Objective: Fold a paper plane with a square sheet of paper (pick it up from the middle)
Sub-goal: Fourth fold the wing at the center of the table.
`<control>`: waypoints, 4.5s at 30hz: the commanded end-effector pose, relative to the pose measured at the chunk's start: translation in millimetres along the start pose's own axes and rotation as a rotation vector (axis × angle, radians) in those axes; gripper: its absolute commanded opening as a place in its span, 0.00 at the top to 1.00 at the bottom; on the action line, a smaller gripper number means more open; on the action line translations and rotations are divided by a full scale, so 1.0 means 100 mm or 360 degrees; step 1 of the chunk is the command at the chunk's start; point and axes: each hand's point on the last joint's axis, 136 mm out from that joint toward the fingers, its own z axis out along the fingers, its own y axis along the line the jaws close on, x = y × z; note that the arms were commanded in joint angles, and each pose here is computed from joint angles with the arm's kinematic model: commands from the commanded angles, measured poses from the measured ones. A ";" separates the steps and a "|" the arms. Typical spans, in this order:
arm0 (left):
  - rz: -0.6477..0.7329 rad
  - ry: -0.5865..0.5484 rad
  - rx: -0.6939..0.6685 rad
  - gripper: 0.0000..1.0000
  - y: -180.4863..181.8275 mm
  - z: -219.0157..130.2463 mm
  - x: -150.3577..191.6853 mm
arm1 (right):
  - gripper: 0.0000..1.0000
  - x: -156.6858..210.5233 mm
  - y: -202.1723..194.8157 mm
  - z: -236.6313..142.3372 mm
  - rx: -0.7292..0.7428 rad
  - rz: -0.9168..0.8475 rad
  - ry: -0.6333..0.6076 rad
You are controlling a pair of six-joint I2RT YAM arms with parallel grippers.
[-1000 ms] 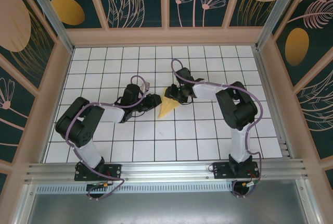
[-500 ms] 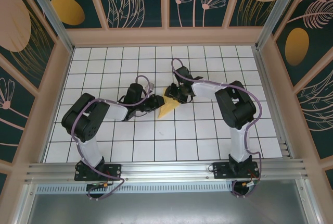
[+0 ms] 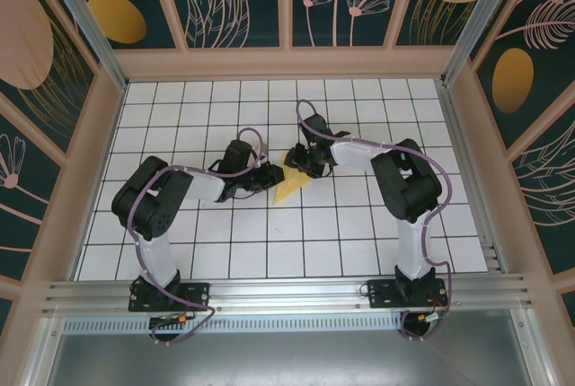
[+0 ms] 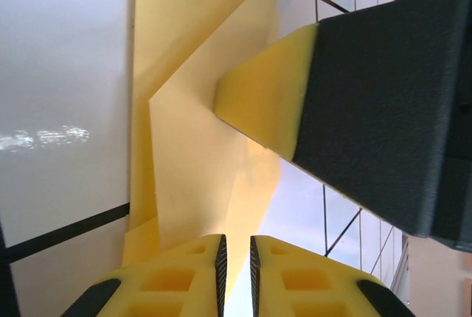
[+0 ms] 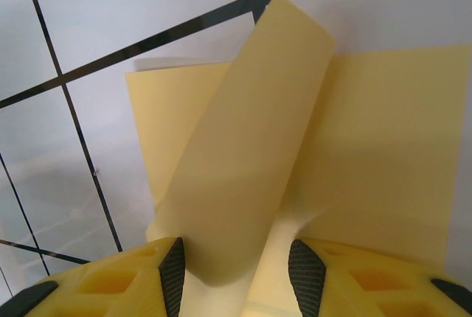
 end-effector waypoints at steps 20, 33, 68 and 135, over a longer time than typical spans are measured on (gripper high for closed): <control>-0.0034 0.0053 -0.0128 0.96 0.23 0.10 0.08 | 0.60 0.28 -0.92 0.29 0.0480 0.0128 0.0119; -0.0047 0.0055 -0.0161 0.97 0.28 0.09 0.09 | 0.67 0.32 -0.97 0.35 0.0502 0.0131 0.0155; -0.0059 0.0070 -0.0347 1.00 0.51 0.09 0.12 | 0.65 -0.23 0.50 -0.72 -0.0335 -0.0339 -0.0212; -0.0062 0.0129 -0.0400 1.00 0.58 0.08 0.19 | 0.96 -0.39 0.08 -0.08 -0.0388 -0.0369 0.0051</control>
